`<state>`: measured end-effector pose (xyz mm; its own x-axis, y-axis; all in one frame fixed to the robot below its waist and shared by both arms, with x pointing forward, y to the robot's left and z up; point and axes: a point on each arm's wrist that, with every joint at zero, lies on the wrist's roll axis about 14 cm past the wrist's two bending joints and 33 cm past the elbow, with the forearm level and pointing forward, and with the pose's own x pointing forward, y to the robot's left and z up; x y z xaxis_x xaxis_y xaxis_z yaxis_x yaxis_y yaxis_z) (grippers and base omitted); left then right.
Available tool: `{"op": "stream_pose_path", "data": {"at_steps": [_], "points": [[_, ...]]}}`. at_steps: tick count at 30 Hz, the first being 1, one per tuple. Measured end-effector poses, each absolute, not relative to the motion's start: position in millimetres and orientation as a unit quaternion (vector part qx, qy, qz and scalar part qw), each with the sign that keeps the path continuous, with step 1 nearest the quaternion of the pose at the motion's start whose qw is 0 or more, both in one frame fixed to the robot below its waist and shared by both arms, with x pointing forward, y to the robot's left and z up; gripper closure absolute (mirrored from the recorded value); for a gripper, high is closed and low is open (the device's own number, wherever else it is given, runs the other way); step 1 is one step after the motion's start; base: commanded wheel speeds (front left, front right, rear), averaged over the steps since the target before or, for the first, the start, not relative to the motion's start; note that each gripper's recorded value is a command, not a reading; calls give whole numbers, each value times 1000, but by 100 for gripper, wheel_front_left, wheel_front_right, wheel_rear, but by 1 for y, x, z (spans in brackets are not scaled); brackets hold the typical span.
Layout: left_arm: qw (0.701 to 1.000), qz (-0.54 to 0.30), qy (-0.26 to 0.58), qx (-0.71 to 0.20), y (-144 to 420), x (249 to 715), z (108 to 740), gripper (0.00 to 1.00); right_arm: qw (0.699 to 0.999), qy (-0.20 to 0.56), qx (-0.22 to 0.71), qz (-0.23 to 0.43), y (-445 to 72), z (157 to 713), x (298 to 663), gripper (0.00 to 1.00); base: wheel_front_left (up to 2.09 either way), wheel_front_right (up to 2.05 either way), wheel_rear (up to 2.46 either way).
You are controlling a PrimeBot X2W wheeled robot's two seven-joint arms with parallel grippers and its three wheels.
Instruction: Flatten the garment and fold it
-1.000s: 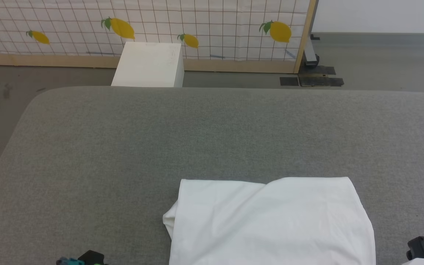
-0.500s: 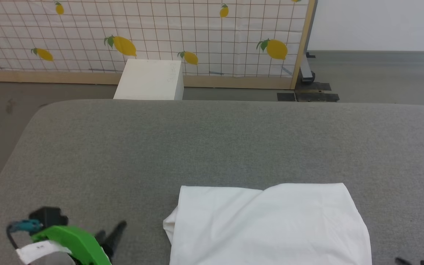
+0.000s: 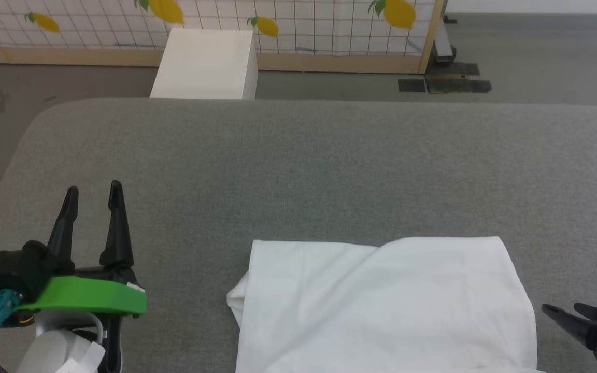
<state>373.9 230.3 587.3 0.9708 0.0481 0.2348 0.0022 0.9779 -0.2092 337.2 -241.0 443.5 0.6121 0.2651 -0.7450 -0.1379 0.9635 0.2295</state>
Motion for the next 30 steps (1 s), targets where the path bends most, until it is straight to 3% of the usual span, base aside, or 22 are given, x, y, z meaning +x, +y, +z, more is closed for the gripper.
{"op": "stream_pose_path", "data": {"at_steps": [11,30], "points": [[991,30,-106,-81,226,395,560,0,839,514,86,157,-218,384,340,0,0,0,0],[991,41,-89,-92,227,395,540,0,813,516,85,255,-150,378,353,0,0,0,0]]}}
